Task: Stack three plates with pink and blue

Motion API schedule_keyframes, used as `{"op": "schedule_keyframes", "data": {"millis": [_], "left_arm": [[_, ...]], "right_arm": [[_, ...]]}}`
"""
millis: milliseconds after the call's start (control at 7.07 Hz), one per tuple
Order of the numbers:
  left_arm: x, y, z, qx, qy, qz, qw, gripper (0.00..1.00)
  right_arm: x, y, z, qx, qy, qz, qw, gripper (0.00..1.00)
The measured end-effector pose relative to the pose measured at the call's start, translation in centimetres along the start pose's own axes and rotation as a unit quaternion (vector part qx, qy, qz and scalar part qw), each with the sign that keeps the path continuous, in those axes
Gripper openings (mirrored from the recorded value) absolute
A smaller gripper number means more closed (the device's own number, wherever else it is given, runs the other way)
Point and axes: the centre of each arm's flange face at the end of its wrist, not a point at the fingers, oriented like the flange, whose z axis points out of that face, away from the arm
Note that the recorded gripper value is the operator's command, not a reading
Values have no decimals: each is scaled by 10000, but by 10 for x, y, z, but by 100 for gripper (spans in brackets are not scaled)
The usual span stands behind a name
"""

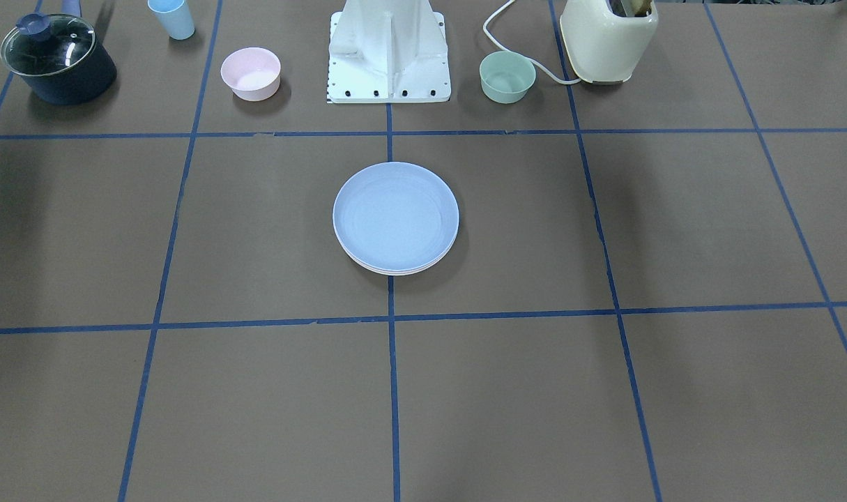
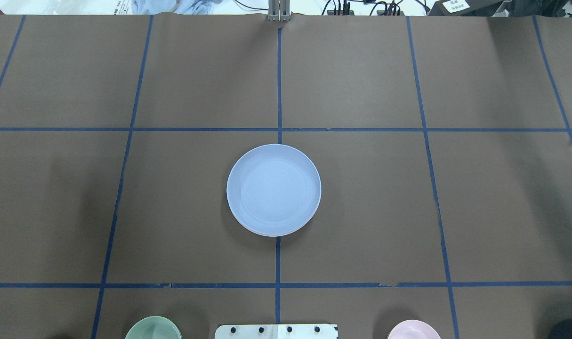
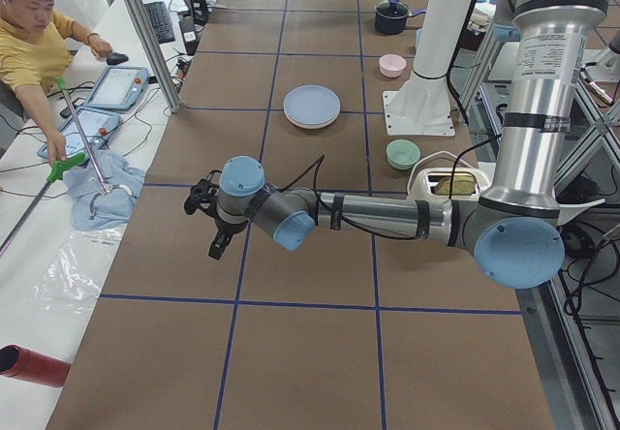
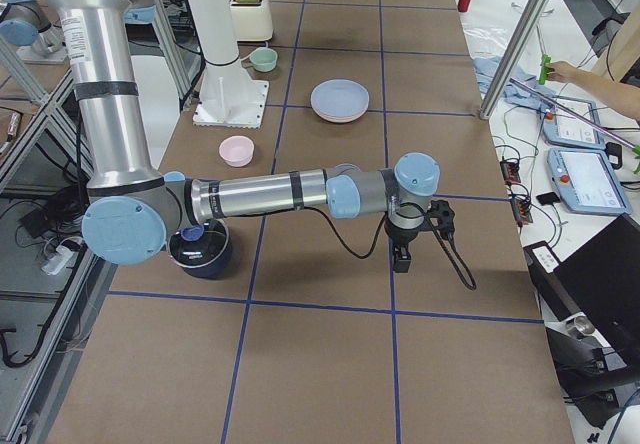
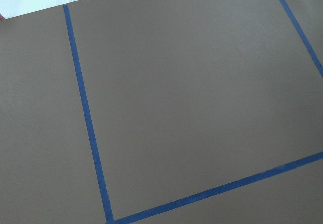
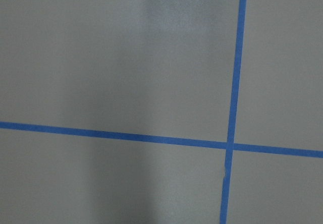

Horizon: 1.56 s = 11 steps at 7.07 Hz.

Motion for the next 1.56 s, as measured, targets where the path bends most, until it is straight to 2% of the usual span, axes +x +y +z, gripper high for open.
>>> {"op": "schedule_keyframes", "data": {"millis": [566,1556], "left_arm": [[5,-5,1,27,60,56,10000,100],[7,0,3,6,111,25,9999,100]], "right_arm": [[1,0,2,-90,31,-206,9997,100],[-7,0,-4,-2,-17,-226,9997,100]]}}
